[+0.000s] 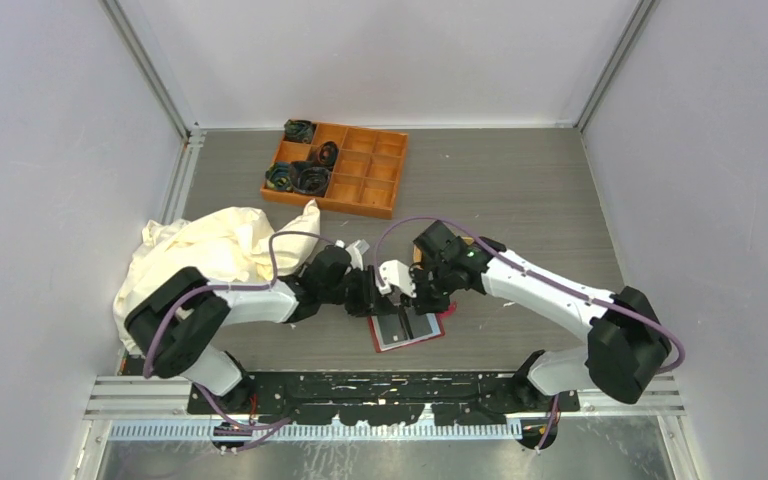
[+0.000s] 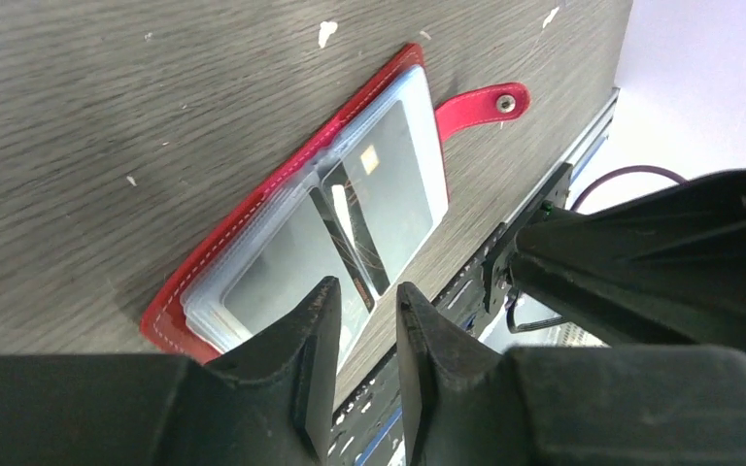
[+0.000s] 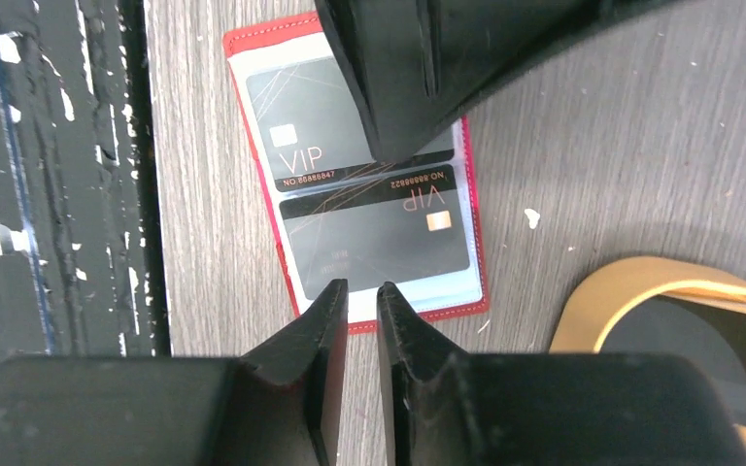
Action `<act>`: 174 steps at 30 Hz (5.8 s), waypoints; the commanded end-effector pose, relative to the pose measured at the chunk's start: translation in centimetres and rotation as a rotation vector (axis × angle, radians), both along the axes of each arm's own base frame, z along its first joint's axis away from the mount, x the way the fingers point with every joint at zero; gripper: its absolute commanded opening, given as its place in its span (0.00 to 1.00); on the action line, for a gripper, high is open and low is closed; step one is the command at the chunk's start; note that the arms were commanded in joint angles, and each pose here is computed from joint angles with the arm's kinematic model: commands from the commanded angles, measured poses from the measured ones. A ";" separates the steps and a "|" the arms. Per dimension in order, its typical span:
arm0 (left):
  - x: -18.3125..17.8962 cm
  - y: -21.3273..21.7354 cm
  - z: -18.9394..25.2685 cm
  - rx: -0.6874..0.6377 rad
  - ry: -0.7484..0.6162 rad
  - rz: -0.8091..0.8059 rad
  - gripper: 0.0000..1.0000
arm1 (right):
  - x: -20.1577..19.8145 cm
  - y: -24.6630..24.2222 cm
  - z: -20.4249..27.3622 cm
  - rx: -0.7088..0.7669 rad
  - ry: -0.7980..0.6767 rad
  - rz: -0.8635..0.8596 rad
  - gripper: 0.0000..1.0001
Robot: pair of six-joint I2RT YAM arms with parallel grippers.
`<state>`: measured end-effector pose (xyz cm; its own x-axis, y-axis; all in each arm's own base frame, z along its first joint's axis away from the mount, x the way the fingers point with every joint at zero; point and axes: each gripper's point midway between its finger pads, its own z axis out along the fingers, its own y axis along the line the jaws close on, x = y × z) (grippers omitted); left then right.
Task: Put the credit cards into the card holder
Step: Insert the credit card into the card holder, then turn over the card slot in the card holder.
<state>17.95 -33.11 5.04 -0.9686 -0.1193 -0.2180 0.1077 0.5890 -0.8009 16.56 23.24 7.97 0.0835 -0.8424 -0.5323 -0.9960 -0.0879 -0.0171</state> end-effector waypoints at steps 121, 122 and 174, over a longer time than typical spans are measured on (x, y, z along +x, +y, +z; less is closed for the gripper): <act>-2.3 3.3 -1.4 0.039 -0.220 0.059 0.35 | 1.4 0.8 0.4 -0.009 0.987 -0.606 0.52; -2.3 3.3 -1.4 0.037 -0.220 0.058 0.35 | 1.4 0.8 0.5 -0.006 0.992 -0.602 0.52; -2.4 3.5 -0.7 0.038 -0.233 0.057 0.29 | -1.0 2.7 1.0 -0.004 0.881 -0.374 0.56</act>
